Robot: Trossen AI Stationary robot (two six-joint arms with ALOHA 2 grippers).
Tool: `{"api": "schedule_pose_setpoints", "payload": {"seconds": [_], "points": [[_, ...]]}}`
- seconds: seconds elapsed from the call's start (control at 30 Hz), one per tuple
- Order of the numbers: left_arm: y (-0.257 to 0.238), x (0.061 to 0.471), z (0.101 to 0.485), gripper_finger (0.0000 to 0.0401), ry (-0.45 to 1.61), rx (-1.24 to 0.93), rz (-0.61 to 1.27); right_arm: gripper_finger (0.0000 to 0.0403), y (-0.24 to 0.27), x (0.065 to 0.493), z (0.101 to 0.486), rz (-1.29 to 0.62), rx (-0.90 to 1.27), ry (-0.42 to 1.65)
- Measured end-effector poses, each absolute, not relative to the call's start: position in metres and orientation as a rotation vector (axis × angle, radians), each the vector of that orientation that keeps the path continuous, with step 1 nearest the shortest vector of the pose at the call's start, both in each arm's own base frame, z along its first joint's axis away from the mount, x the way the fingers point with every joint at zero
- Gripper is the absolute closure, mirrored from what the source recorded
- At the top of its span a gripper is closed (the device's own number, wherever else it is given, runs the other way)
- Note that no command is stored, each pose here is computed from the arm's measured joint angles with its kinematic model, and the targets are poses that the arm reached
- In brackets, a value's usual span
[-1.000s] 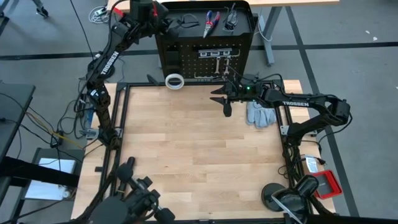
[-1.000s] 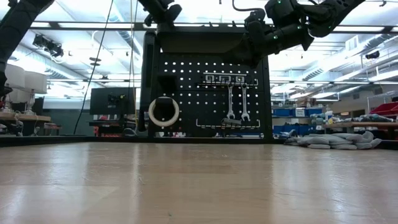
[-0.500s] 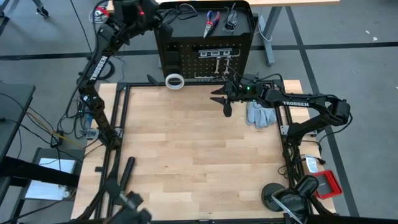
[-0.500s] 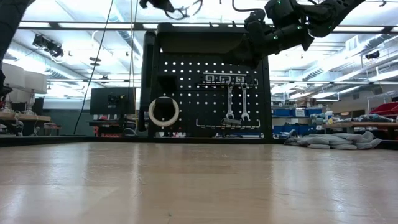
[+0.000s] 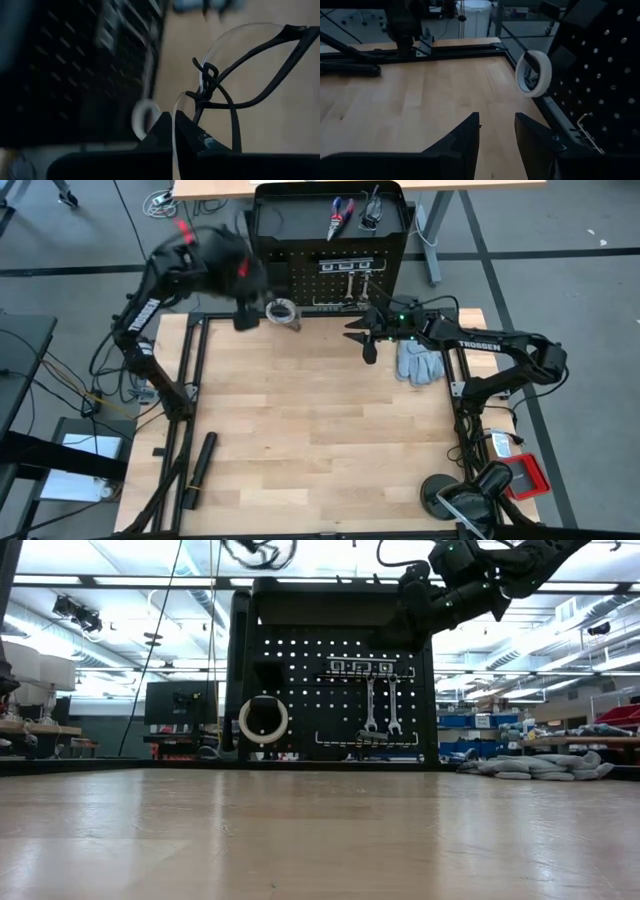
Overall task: Hang tools onto peg board
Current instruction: Remove the black safety glasses from the black pegboard
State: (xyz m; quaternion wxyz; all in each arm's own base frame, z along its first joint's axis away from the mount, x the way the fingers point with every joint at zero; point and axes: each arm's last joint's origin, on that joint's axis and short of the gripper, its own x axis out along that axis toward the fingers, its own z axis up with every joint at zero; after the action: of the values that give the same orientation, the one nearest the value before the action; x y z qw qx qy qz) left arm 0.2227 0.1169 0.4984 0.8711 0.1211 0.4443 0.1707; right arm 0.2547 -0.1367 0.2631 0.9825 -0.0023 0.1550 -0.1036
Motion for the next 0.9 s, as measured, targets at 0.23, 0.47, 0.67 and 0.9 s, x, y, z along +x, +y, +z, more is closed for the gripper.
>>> {"api": "schedule_pose_setpoints", "payload": {"seconds": [0.23, 0.47, 0.67, 0.9], "points": [[0.082, 0.251, 0.448, 0.0401, 1.022, 0.244, 0.214, 0.0274, -0.136, 0.252, 0.264, -0.211, 0.0, 0.319], [0.055, 0.262, 0.348, 0.0401, 0.974, 0.271, 0.131, 0.0274, -0.129, 0.255, 0.261, -0.187, 0.039, 0.353], [0.044, 0.248, 0.26, 0.0401, 0.884, 0.159, 0.184, 0.0277, -0.122, 0.257, 0.258, -0.161, 0.042, 0.379], [0.039, 0.234, 0.198, 0.0401, 0.822, -0.058, 0.291, 0.0275, -0.118, 0.262, 0.261, -0.296, -0.094, 0.382]]}}
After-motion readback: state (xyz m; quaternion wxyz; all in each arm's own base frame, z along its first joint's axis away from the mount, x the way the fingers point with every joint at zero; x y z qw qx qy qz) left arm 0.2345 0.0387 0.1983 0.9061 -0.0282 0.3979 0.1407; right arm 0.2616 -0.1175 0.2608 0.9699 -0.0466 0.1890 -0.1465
